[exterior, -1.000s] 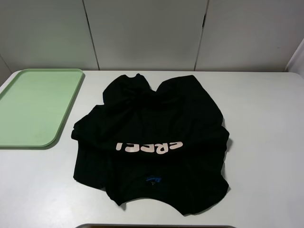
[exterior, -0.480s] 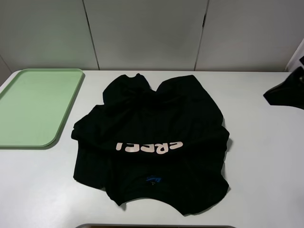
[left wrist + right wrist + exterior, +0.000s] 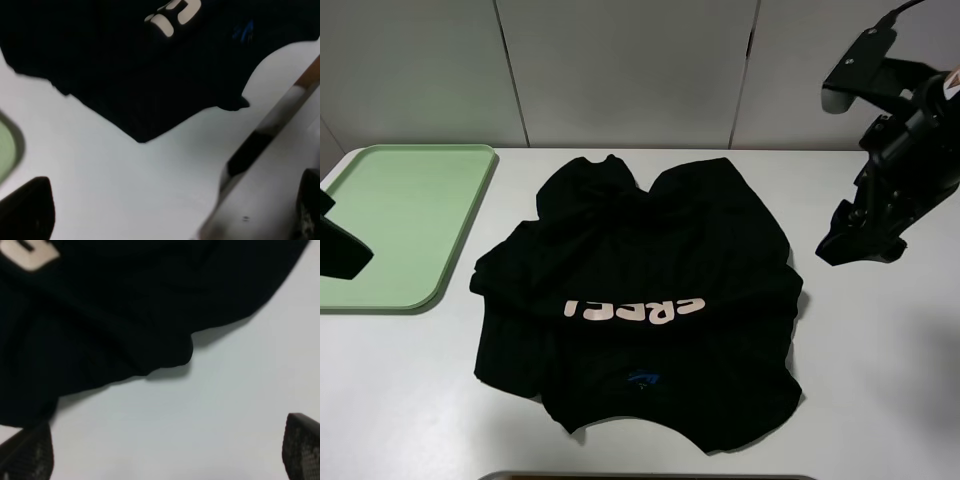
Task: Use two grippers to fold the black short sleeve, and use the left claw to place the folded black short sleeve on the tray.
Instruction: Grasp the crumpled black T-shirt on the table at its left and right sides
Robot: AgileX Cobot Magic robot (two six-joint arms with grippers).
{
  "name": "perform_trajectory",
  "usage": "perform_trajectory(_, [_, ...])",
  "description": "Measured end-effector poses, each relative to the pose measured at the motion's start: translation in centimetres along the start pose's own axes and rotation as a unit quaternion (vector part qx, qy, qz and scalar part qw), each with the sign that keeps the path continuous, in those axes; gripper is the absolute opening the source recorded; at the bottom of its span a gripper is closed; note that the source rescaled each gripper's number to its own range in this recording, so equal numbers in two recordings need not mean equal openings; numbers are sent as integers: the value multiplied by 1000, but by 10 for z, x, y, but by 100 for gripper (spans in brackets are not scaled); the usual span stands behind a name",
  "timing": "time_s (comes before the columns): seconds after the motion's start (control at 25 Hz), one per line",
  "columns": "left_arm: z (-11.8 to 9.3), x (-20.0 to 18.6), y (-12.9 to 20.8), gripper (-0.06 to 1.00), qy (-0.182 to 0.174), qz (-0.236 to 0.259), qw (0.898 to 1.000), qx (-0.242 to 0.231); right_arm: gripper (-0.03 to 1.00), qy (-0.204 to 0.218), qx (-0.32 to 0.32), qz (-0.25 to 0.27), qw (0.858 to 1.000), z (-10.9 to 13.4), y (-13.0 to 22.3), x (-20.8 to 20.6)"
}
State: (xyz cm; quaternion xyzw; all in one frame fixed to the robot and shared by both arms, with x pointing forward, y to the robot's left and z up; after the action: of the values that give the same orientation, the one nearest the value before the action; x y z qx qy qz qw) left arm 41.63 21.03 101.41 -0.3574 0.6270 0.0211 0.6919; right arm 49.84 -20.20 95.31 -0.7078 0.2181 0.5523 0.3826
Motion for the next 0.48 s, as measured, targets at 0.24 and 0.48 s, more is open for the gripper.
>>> perform_trajectory(0.24, [16,15,-6,96,-2,2,997,72,100,2,-76,3,997,-5,-13,32])
perform_trajectory(0.48, [25,37,-1,96,36,31,997,63,100,-3,-152,12,988,-8,-19,65])
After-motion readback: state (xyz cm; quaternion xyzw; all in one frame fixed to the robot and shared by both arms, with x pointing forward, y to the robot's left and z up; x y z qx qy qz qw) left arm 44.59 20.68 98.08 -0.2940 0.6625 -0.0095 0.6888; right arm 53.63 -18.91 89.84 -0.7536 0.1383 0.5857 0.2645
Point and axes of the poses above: a point on each arm's last joint axis where the gripper is mounted, x pointing out along that axis toward the gripper, z along the wrist's bending axis when the last joint is at zero, y = z × x, the point moved 9 cm from there along x, pointing out along that axis toward the gripper, and after that the axes turned 14 degrees about x, right-handed, at the moved point
